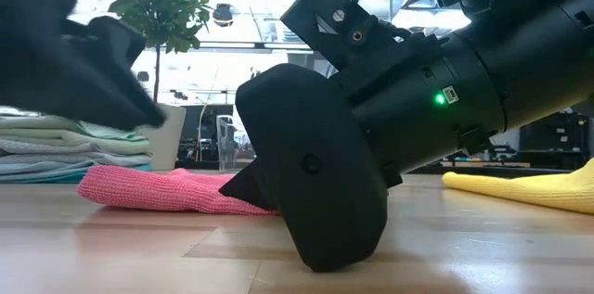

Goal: Fold microfiber towels
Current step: Fold the pink microfiber cloth

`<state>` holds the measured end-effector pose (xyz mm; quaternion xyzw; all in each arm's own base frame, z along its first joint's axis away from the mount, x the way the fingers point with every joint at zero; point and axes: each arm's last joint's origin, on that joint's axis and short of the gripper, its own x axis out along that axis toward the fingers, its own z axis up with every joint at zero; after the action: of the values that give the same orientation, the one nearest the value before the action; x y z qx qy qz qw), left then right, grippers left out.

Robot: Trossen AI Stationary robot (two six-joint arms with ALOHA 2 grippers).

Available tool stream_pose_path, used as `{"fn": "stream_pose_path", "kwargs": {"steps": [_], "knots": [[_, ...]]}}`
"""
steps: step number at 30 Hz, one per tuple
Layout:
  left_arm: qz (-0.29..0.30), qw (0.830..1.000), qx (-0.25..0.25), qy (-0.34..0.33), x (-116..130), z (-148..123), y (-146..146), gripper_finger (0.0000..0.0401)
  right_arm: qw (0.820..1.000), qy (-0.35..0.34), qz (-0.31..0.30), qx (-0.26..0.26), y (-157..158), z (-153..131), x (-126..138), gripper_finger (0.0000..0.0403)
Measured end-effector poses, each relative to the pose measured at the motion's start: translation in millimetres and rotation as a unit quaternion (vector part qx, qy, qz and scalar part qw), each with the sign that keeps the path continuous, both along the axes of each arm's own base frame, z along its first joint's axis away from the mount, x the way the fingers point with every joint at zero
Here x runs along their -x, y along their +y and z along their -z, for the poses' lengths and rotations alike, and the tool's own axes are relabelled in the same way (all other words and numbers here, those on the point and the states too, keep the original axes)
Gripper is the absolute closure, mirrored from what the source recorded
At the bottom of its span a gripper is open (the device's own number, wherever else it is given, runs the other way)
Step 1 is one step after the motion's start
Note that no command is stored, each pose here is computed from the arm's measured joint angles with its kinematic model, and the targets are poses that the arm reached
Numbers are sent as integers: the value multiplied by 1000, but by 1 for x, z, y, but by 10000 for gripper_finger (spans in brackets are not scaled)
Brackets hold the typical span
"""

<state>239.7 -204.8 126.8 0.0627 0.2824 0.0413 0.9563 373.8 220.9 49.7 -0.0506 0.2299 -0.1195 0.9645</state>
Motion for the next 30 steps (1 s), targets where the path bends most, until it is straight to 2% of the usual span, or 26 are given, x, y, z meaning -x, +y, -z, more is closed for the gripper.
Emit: {"fn": "stream_pose_path", "kwargs": {"steps": [3,6,11,15,18,25,30], "knots": [[-32,999,-15,-6,1,1,4,240,1000,0,0,0,0,0,0,337],[-28,1000,5,-10,2,7,2,244,1000,1,1,-1,0,0,0,337],[-44,999,26,16,4,37,-1,259,1000,2,2,-1,-1,1,0,337],[-84,996,32,7,2,59,-2,264,1000,3,3,-1,-2,1,-1,337],[-105,994,43,3,2,66,-1,265,1000,3,3,-1,-2,1,-1,337],[-71,996,43,32,15,59,-9,265,1000,7,1,0,0,1,1,337],[-36,997,32,62,25,36,-8,265,1000,6,2,-2,0,1,1,337]]}}
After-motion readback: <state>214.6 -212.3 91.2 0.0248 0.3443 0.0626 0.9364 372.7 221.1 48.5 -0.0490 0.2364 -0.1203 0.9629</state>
